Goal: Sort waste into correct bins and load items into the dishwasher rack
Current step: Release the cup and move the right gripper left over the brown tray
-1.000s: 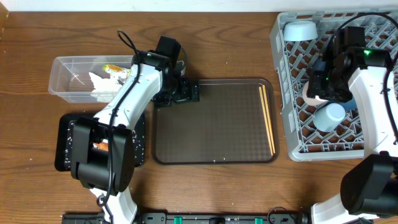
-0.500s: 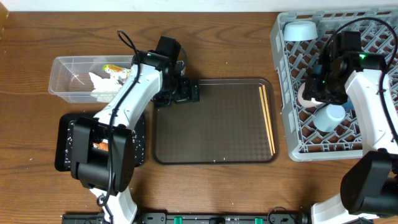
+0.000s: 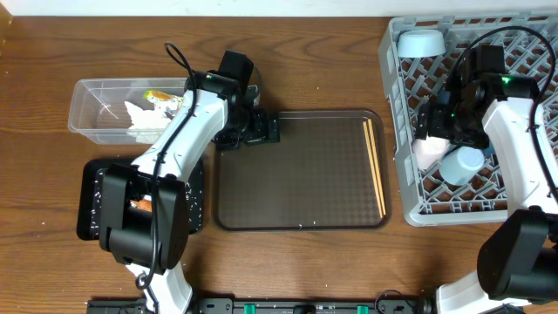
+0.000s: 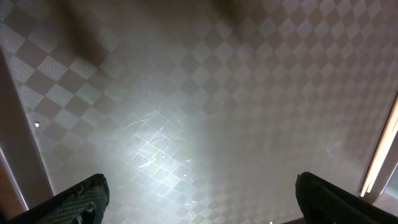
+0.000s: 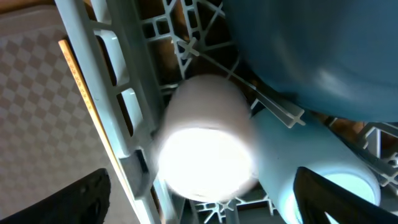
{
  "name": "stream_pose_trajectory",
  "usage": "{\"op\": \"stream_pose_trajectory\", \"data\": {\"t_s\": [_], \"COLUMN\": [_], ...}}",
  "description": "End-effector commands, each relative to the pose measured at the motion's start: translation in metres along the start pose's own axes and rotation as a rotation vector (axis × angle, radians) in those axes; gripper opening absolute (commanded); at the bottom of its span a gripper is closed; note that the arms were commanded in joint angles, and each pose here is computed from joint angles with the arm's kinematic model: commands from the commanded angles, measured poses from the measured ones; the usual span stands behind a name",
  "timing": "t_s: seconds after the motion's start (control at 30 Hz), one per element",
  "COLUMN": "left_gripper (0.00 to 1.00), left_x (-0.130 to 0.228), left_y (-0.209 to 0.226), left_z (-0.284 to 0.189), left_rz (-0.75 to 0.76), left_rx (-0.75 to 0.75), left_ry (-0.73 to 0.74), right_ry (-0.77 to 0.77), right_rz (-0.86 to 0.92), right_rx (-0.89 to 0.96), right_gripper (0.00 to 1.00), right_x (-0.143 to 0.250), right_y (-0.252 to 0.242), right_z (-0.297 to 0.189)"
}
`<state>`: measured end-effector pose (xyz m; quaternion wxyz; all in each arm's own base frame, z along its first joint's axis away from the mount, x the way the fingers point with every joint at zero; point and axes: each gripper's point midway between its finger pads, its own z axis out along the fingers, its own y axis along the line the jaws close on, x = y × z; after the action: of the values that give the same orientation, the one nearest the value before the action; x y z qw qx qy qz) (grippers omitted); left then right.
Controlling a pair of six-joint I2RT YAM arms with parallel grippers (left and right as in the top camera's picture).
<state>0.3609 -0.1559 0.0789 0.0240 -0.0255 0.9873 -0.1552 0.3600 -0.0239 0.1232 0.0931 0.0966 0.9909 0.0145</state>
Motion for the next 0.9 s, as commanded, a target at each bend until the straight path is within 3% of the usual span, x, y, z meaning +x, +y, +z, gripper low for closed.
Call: {"op": "stream_pose_trajectory", "data": {"t_s": [0.0,0.2,0.4,0.53,0.63,0.7,0.87], "left_gripper": [0.98,0.98,0.98,0.98,0.98,0.98,0.98], "left_x": [0.001,0.001,0.001,-0.002,-0.014,-0.024,-0.035], "left_y": [0.002,0.002,0.002,-0.001,-0.011,-0.021,-0.039], "left_z": [0.002,0.002,0.002,-0.004,-0.028,-0.06,-0.157], "left_rz": [-0.001,-0.001,-0.001,-0.018,0.002,0.023,0.062], "left_rx": [-0.012,-0.012,-0.011,-0.004,0.021,0.053,0.137], "left_ry": [0.006,0.006,0.005,-0.012,-0.081,-0.168,-0.425], "right_ry": [0.0,-0.046,-0.05,-0.029,-0.02,-0.009,0.019], "right_rz": [0.026,0.024,0.007,-0.089,-0.144,-0.179,-0.206], "right_rx": [0.004,-0.019,-0.178,-0.343,-0.356,-0.364,-0.288], "right_gripper": [0.95,0.99,0.99,0.92,0.87,0.77,0.73], "right_x": [-0.003,-0.019,-0.02,-0.01,-0.004,0.002,0.017], "right_y": [-0.009,-0.004,0.025,0.062,0.08,0.094,0.12], "right_z": [-0.001,-0.04,-0.074,-0.083,-0.083,-0.083,-0.07]}}
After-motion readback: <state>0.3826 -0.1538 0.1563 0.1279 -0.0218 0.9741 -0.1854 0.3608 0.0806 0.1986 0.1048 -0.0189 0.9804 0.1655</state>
